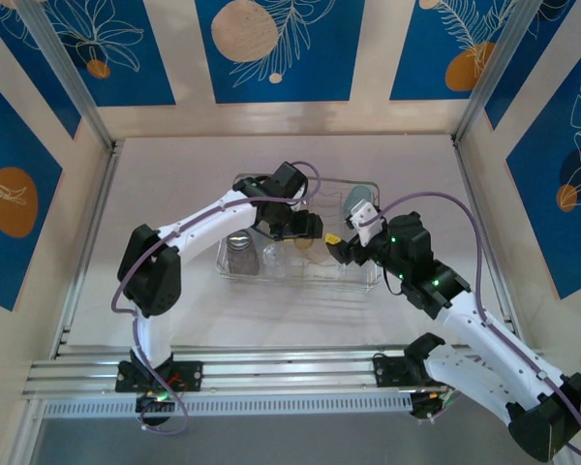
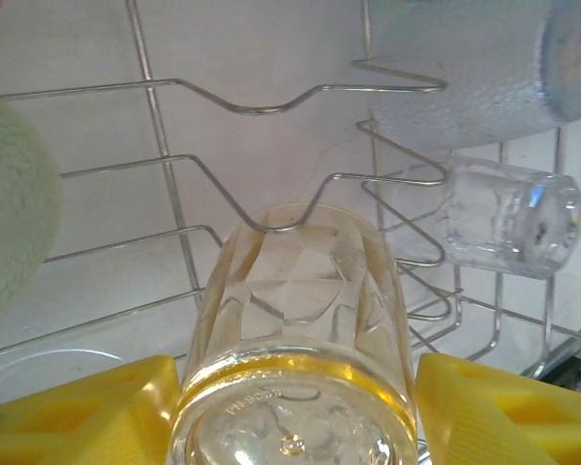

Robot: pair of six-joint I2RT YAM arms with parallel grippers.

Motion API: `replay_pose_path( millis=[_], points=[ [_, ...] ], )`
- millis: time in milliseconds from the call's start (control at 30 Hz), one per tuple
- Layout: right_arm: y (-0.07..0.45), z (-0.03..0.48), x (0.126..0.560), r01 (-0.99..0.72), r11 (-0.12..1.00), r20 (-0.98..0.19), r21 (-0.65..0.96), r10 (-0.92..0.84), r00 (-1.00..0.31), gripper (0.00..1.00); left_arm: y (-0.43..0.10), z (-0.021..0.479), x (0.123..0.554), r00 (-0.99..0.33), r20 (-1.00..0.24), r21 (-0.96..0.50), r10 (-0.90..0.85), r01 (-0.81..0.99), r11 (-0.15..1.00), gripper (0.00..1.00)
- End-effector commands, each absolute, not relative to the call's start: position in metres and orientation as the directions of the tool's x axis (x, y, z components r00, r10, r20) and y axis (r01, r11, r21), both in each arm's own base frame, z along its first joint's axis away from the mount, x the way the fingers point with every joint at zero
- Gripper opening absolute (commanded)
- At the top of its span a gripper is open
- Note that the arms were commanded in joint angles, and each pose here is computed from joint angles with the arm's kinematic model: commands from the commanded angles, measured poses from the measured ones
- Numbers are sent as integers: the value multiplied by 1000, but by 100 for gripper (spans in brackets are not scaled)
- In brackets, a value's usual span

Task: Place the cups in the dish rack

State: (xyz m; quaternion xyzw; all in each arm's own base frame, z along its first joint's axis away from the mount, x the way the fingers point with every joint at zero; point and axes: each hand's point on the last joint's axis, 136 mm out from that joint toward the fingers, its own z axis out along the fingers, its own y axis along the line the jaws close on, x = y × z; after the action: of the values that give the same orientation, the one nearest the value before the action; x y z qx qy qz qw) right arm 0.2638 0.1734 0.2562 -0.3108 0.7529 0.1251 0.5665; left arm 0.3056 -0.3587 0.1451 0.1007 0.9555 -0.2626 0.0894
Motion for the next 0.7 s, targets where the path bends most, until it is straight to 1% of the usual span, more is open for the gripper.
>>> replay_pose_path(
  millis=[0,67,167,533,667],
  points=[
    [147,257,273,-487,864,-942,-129,-260,-213,81,-371,162,295,-952,-245,-541,184,291,789,61],
    [138,254,273,-454,885,-943,-101,-231,-241,81,-370,163,294,-950,-251,-533,187,297,792,59],
    [128,251,274,-420,906,-942,-56,-187,-278,81,-372,166,293,-945,-260,-529,199,311,789,59],
    [118,245,277,-376,927,-938,-7,-136,-318,82,-390,177,286,-919,-286,-517,273,388,763,68],
    [110,239,278,-329,943,-921,46,-87,-380,82,-391,176,285,-912,-295,-503,285,402,765,68]
  ],
)
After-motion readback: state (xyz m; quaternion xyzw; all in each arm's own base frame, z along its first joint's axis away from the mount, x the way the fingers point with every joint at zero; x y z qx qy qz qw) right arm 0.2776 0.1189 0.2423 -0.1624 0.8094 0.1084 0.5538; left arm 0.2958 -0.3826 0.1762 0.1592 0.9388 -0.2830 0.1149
